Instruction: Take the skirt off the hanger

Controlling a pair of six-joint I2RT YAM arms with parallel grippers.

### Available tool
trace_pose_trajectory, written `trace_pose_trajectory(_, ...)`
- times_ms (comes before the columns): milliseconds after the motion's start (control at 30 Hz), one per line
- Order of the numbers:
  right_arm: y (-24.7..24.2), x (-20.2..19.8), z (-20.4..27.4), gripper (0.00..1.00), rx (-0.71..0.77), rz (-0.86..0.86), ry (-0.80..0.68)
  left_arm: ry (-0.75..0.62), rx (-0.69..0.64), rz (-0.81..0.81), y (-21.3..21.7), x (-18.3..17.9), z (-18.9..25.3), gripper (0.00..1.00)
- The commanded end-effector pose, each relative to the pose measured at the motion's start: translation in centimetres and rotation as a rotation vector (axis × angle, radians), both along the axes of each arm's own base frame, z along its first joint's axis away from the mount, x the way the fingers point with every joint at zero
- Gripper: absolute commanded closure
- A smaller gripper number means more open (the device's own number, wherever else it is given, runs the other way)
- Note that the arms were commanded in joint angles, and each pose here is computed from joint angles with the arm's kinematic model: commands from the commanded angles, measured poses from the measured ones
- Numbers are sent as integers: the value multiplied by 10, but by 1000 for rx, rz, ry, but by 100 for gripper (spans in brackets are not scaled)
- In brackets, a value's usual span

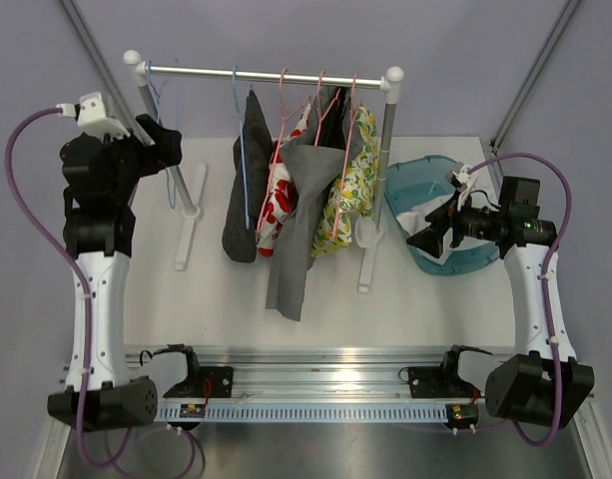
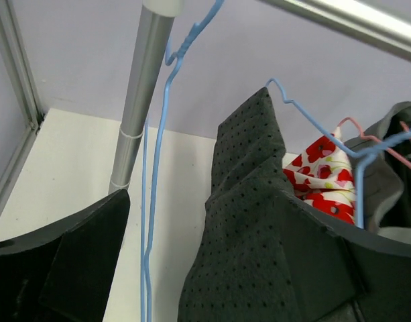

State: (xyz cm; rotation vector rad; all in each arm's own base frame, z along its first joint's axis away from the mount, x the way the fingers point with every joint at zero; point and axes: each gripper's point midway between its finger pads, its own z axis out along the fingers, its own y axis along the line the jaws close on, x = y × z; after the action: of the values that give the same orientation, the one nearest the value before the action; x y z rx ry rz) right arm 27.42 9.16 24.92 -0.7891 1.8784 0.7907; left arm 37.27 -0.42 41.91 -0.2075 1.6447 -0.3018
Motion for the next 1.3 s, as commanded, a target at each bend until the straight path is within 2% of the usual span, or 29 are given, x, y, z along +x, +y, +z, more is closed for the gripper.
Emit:
trace_pose_trajectory(0,2,-1,7,0,5,26,-31,-167,18,13,-3,-54,52,8)
trace_pose_trajectory(67,1,0,7,0,3,24,-28,-177,1,-40,-15,-74,56,8)
trace_pose_trajectory(100,1,2,5,0,5,22,-19,-164,-29,-125,-32,-79,54,8)
trace_pose_trajectory(167,1,2,5,0,5,24,-16,-120,-65,-236,-57,-84,44,8)
trace_pose_trajectory(267,0,3,4,1,6,17,-7,-79,-53,-332,-94,-90,33,8)
trace_pose_trajectory(367,0,3,5,0,8,13,-7,-57,-20,-358,-115,-81,26,9)
trace_pose_trajectory(533,0,1,6,0,5,7,-17,14,48,-283,-117,-33,2,20)
trace_pose_trajectory(600,0,1,4,1,7,4,-15,16,57,-281,-121,-19,-2,26)
trace_pose_trajectory(700,1,2,4,1,13,6,-10,34,49,-311,-131,-3,-8,28)
trace_pose_trajectory(833,0,3,3,1,9,6,-9,35,53,-297,-135,11,-10,42)
trace_pose_trajectory(900,0,3,1,0,9,5,-4,33,67,-279,-133,17,-11,60)
trace_pose_trajectory(1033,0,3,1,0,7,5,-5,26,114,-257,-131,21,-13,84)
trace_pose_trajectory(1200,-1,3,0,1,4,3,-3,-20,183,-252,-127,22,-5,100)
trace_pose_trajectory(1267,-1,3,1,0,3,2,-4,-66,189,-261,-127,18,6,100)
